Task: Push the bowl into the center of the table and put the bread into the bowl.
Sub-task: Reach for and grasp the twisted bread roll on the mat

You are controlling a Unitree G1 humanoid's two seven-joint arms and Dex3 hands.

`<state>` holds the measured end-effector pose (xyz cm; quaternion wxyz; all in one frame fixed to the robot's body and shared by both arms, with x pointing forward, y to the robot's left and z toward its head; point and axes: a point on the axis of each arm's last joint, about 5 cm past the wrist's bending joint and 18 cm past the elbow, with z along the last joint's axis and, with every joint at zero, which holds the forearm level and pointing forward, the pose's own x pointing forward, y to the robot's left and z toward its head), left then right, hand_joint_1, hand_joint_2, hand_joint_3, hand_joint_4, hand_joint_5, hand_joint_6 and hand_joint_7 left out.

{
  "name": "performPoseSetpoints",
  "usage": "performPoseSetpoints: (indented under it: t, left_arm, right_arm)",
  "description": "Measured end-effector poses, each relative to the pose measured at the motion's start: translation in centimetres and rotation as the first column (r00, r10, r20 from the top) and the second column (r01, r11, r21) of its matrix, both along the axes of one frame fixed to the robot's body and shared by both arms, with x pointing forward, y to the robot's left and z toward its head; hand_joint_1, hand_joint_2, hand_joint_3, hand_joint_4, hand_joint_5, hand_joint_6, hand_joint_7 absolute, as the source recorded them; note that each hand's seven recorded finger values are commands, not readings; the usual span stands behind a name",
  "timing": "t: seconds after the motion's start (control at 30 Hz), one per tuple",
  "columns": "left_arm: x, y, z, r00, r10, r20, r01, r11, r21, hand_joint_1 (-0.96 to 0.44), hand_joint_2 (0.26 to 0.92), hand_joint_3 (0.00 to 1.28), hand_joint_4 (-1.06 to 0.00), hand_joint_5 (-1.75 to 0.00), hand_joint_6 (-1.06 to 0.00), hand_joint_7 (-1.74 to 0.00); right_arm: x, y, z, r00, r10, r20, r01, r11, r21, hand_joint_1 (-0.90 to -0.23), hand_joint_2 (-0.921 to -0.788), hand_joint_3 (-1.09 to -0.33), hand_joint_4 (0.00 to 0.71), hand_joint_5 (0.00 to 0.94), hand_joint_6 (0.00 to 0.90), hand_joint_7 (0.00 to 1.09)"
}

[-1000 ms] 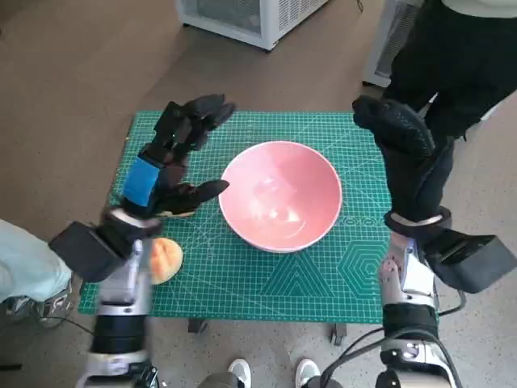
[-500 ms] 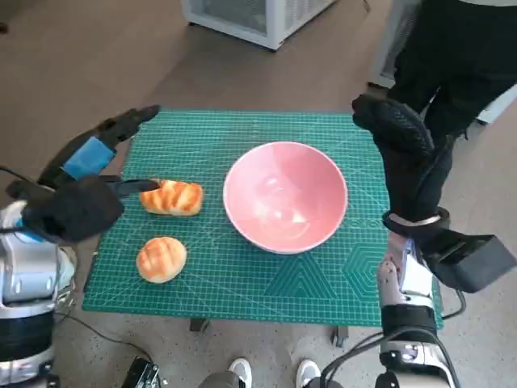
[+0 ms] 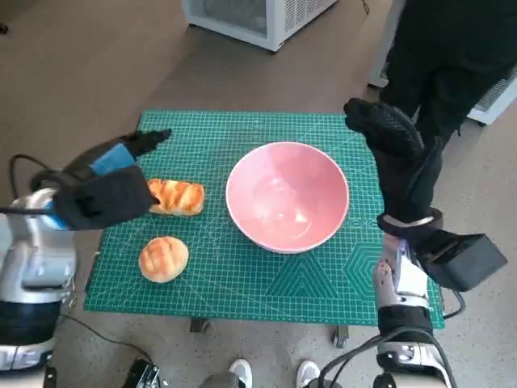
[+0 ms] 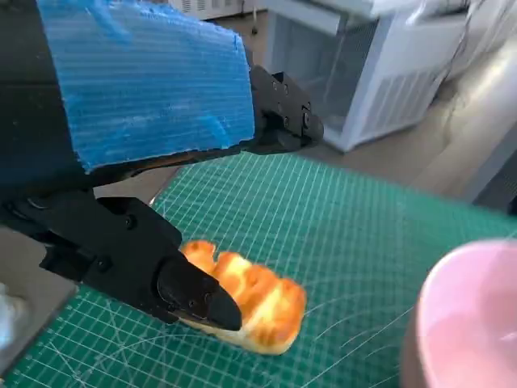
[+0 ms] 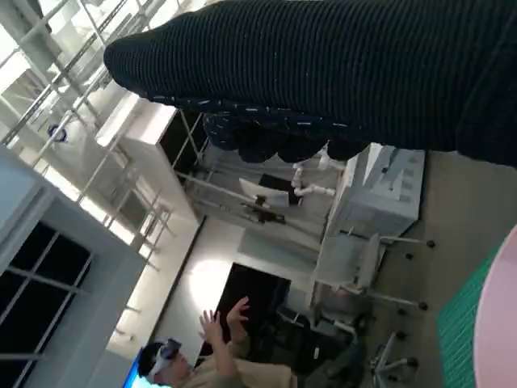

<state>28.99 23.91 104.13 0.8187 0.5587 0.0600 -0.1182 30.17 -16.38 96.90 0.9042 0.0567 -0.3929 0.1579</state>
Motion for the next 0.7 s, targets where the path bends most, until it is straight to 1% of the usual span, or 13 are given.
performPoseSetpoints:
  t: [0.1, 0.17, 0.3, 0.4, 0.6, 0.7]
  left_arm:
    - [0.1, -0.1, -0.2, 1.0, -0.002, -0.01, 0.002, 1.0, 0.006, -0.03, 0.731, 0.0, -0.14, -0.01, -0.33, -0.01]
    - [0.3, -0.2, -0.3, 1.0, -0.003, -0.019, 0.003, 1.0, 0.019, -0.05, 0.731, 0.0, -0.16, -0.02, -0.34, -0.01]
    - [1.5, -0.6, -0.9, 0.997, -0.004, -0.073, 0.009, 0.997, 0.077, -0.07, 0.732, 0.0, -0.19, -0.02, -0.36, -0.01]
    - [2.1, -0.9, -1.9, 0.994, -0.005, -0.111, 0.017, 0.994, 0.107, -0.07, 0.731, 0.0, -0.21, -0.02, -0.37, -0.01]
    - [3.1, -2.1, -4.6, 0.982, -0.02, -0.187, 0.051, 0.985, 0.163, -0.08, 0.731, 0.0, -0.22, -0.01, -0.37, -0.01]
    - [3.4, -2.5, -5.8, 0.975, -0.023, -0.219, 0.065, 0.98, 0.187, -0.05, 0.736, 0.0, -0.24, -0.01, -0.39, -0.01]
  right_arm:
    - [0.0, 0.0, 0.0, 1.0, -0.002, 0.0, 0.002, 1.0, 0.001, -0.79, -0.921, -0.726, 0.218, 0.0, 0.188, 0.38]
    - [-0.01, -0.1, -0.1, 1.0, -0.006, -0.001, 0.006, 1.0, 0.001, -0.789, -0.921, -0.727, 0.218, 0.0, 0.186, 0.38]
    - [0.03, -0.2, -0.1, 1.0, -0.009, -0.004, 0.009, 1.0, 0.002, -0.787, -0.921, -0.727, 0.217, 0.0, 0.184, 0.39]
    - [0.03, -0.1, -0.2, 1.0, -0.008, -0.008, 0.008, 1.0, 0.002, -0.787, -0.921, -0.727, 0.216, 0.0, 0.181, 0.39]
    - [0.04, -0.1, -0.2, 1.0, -0.01, -0.008, 0.01, 1.0, 0.003, -0.788, -0.921, -0.728, 0.215, 0.0, 0.173, 0.4]
    - [0.05, -0.1, -0.3, 1.0, -0.009, -0.009, 0.009, 1.0, 0.003, -0.788, -0.921, -0.727, 0.213, 0.0, 0.17, 0.4]
